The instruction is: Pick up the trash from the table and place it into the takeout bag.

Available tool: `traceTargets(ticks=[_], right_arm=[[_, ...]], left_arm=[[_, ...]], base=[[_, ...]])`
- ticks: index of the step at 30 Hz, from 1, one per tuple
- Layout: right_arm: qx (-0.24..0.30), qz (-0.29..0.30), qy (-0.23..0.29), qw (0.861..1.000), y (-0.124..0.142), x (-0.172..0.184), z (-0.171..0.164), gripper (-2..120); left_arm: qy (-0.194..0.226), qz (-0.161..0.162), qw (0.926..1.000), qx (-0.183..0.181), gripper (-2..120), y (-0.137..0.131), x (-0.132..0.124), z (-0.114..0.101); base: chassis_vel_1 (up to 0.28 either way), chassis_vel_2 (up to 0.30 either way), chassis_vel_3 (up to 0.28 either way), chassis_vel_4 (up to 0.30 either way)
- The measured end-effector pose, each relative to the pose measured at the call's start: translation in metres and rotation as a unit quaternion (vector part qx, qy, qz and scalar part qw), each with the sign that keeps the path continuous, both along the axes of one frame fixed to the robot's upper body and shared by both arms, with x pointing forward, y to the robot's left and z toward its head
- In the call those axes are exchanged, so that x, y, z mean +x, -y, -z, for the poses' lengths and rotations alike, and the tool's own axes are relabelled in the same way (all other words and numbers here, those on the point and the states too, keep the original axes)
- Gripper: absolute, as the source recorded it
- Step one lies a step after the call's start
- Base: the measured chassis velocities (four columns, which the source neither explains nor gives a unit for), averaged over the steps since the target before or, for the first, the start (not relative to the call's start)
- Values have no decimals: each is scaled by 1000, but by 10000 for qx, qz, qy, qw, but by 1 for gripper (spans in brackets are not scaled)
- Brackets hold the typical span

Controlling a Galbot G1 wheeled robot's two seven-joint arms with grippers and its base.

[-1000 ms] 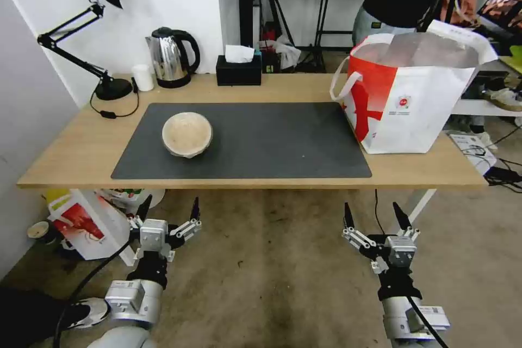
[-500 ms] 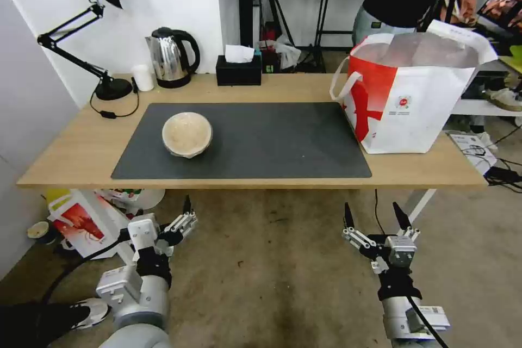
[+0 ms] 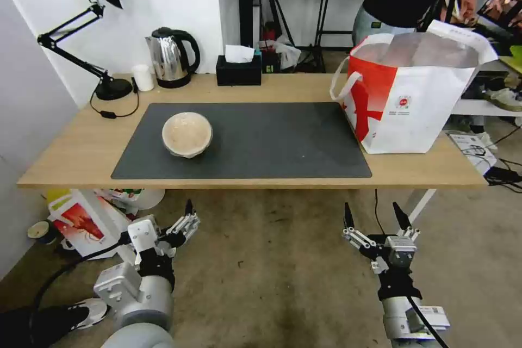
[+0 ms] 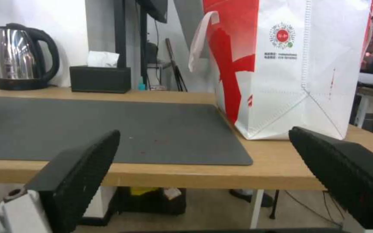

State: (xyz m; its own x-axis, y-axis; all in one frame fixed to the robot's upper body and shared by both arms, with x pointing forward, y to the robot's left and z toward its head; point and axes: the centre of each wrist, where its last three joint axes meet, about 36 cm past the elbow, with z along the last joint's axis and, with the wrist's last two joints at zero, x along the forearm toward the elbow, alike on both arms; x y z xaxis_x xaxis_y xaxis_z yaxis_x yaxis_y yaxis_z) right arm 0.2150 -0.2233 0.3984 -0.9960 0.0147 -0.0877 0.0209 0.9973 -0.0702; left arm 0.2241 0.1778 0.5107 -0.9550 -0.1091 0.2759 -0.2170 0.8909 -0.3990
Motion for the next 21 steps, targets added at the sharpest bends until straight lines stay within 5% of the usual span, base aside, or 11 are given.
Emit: traceTargets(ticks=[8,13,19,21], right_arm=[[0,0,-1,10000,0,0,0,100],[0,0,-1,10000,0,0,0,100],[0,0,0,10000,0,0,0,100],[0,0,-1,10000,0,0,0,100]], left_arm=[[317,201,9955,-868,100,-6,7,-3],[372,224,9945,-955,100,-6,7,-3],[1384,516,9772,-1528,100,-19,21,-12],[1411,520,9765,-1541,100,-19,22,-12]], base=[[0,0,0,0],[0,0,0,0],[0,0,0,0],[0,0,0,0]])
